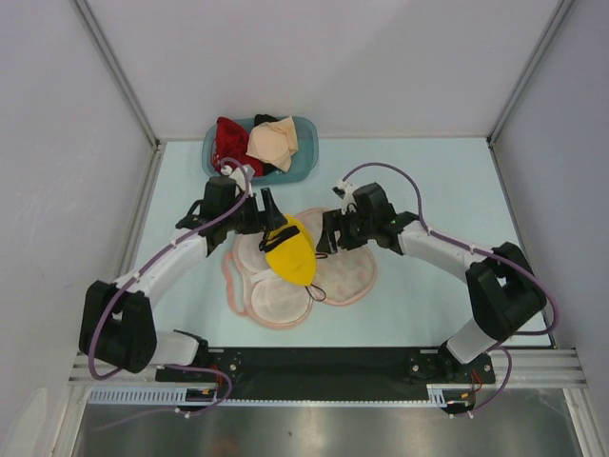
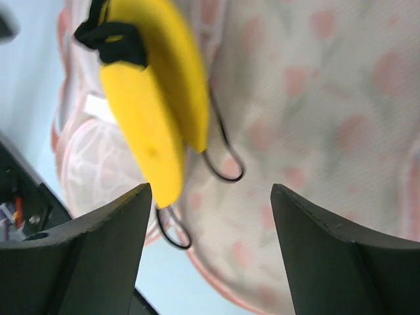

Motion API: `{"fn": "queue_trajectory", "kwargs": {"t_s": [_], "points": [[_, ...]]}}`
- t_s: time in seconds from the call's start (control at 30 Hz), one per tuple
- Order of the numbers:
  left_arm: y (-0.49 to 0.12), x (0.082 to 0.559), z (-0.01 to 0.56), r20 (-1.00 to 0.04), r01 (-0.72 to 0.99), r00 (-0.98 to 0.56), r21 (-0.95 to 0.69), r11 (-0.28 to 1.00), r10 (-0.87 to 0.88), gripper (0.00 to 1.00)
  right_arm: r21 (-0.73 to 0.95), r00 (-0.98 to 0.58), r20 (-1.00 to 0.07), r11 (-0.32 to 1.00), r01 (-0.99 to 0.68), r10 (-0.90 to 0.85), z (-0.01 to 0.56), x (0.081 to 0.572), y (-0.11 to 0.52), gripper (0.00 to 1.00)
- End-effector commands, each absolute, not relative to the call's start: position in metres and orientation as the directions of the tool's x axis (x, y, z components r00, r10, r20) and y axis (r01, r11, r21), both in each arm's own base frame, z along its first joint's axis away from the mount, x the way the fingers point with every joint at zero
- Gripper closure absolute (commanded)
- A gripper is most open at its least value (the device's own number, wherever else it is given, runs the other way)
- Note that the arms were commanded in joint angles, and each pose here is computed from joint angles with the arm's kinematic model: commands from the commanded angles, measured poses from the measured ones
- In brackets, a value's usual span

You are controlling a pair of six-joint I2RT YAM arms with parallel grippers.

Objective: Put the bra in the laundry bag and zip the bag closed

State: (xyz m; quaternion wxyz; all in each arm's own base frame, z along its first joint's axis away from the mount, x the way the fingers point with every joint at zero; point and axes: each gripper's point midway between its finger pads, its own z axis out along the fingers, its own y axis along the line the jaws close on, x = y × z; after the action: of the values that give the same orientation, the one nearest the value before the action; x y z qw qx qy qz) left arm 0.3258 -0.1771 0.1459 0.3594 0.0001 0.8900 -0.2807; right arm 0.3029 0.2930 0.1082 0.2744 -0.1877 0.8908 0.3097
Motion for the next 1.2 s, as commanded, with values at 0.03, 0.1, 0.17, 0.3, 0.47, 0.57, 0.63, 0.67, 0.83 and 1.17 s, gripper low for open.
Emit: {"fn": "queue_trajectory", "kwargs": {"t_s": [0.03,0.1,0.17,0.3,0.47,0.57,0.63,0.67,0.83,1.17], "points": [[-0.184,0.360,0.153,-0.696,0.302,-0.708,-0.451,0.840,-0.119,0.14,0.582,-0.748,-0.651,0.549,-0.600,-0.127,0.130,0.257,0.333,0.24],[-0.181,0.365,0.145,-0.693,0.286,-0.711,-0.438,0.852,-0.118,0.20,0.597,-0.750,-0.649,0.524,-0.607,-0.129,0.125,0.247,0.339,0.25],[-0.176,0.369,0.133,-0.685,0.261,-0.718,-0.431,0.864,-0.124,0.32,0.611,-0.758,-0.641,0.516,-0.601,-0.123,0.114,0.239,0.347,0.26],[-0.174,0.369,0.120,-0.705,0.271,-0.697,-0.427,0.862,-0.130,0.32,0.640,-0.769,-0.631,0.493,-0.589,-0.099,0.098,0.236,0.356,0.28],[-0.177,0.370,0.108,-0.698,0.283,-0.707,-0.426,0.860,-0.113,0.29,0.627,-0.753,-0.650,0.486,-0.609,-0.105,0.085,0.243,0.362,0.35],[-0.182,0.372,0.096,-0.675,0.285,-0.730,-0.444,0.850,-0.107,0.34,0.620,-0.749,-0.651,0.482,-0.619,-0.126,0.077,0.246,0.368,0.41],[-0.185,0.376,0.096,-0.677,0.287,-0.726,-0.459,0.840,-0.122,0.39,0.606,-0.747,-0.652,0.501,-0.618,-0.131,0.072,0.251,0.367,0.45],[-0.185,0.377,0.095,-0.676,0.281,-0.726,-0.460,0.842,-0.126,0.46,0.597,-0.743,-0.655,0.510,-0.620,-0.137,0.070,0.253,0.367,0.54],[-0.172,0.386,0.102,-0.679,0.198,-0.707,-0.457,0.867,-0.196,0.75,0.490,-0.704,-0.678,0.584,-0.647,-0.210,0.064,0.267,0.359,0.87],[-0.133,0.371,0.126,-0.621,-0.091,-0.646,-0.515,0.852,-0.444,1.00,0.005,-0.362,-0.830,0.645,-0.764,-0.423,0.102,0.274,0.327,1.00]]}}
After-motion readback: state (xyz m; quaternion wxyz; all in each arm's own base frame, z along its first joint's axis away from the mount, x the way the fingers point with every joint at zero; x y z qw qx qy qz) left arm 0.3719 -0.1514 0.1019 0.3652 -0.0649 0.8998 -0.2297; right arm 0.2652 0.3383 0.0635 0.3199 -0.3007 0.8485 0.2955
